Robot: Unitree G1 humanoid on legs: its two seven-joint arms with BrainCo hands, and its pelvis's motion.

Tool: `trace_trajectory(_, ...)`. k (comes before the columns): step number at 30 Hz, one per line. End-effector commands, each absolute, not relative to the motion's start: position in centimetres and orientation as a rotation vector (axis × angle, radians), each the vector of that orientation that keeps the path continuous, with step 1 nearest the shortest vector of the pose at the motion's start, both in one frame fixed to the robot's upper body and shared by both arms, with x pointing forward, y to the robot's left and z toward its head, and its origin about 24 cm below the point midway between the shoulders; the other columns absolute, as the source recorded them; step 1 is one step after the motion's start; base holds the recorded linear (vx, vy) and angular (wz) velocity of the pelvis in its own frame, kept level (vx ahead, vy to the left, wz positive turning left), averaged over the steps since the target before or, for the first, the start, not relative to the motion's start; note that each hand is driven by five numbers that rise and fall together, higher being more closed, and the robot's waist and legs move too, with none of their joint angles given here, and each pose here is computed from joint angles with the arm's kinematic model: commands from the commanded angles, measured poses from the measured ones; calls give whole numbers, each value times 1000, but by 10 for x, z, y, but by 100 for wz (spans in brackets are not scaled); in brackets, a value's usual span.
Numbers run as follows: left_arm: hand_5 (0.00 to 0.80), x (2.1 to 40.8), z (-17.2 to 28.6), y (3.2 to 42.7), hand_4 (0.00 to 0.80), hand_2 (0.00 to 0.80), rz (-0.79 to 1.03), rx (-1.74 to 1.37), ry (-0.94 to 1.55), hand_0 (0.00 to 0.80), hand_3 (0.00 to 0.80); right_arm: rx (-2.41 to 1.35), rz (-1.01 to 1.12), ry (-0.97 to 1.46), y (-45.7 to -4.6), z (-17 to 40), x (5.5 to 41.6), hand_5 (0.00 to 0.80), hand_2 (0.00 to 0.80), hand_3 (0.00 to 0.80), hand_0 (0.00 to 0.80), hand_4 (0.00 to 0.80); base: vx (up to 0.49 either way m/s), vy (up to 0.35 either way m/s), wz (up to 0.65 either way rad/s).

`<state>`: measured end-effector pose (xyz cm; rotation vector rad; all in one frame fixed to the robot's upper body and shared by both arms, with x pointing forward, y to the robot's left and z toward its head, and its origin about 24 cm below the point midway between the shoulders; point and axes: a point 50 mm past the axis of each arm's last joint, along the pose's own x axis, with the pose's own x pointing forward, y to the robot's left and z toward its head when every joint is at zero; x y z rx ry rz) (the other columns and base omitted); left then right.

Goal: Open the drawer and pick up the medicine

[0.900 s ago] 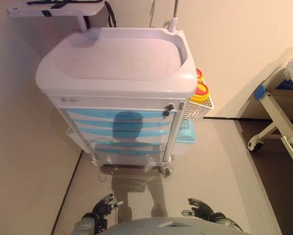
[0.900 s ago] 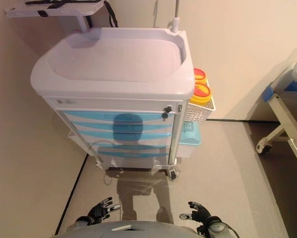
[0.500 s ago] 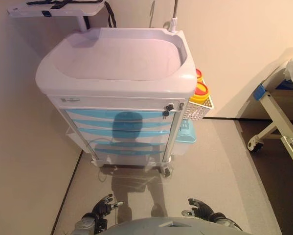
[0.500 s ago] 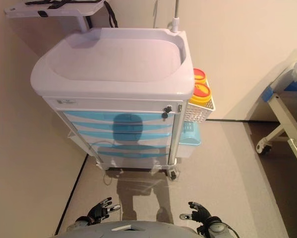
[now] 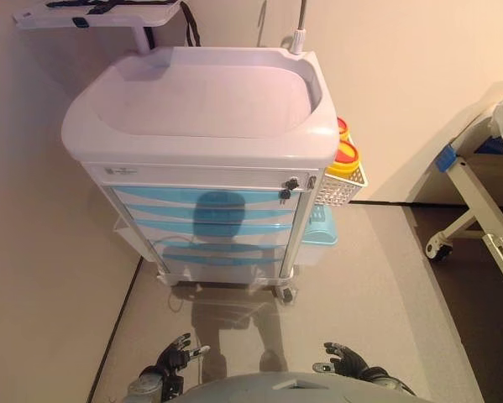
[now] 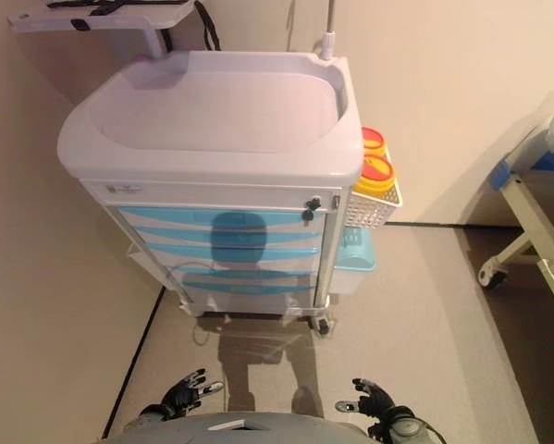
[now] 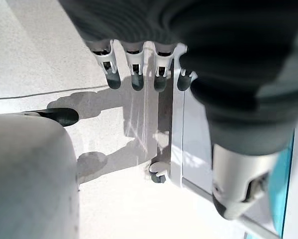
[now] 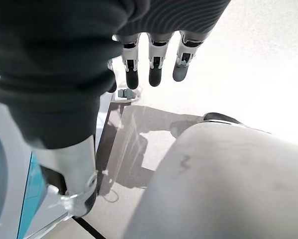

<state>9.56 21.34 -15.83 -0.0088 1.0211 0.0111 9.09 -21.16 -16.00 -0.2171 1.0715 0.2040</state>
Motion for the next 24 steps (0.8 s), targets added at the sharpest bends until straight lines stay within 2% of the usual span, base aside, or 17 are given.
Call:
trace_trajectory(1, 0, 111, -153, 221, 0, 0, 124, -45, 951, 0, 0, -244, 209, 1026, -209, -158, 103, 0, 0, 0, 0, 0, 3, 50, 1)
trace_trajectory(7, 0, 122, -145, 241, 0, 0, 261, -99, 875, 0, 0, -252, 150, 976, -222, -151, 115, 0, 0, 0, 0, 0, -6, 57, 0)
trace_trajectory(13, 0, 193, -106, 244, 0, 0, 287, -316, 532, 0, 0, -279, 119, 840, -228, -134, 154, 0, 0, 0, 0, 0, -196, 72, -17)
trace_trajectory(20, 0, 265, -42, 223, 0, 0, 171, -581, 127, 0, 0, -361, 83, 692, -227, -113, 191, 0, 0, 0, 0, 0, -130, 73, -13)
trace_trajectory(24, 0, 287, -13, 211, 0, 0, 84, -752, -35, 0, 0, -363, 27, 620, -230, -100, 204, 0, 0, 0, 0, 0, -24, 61, -19)
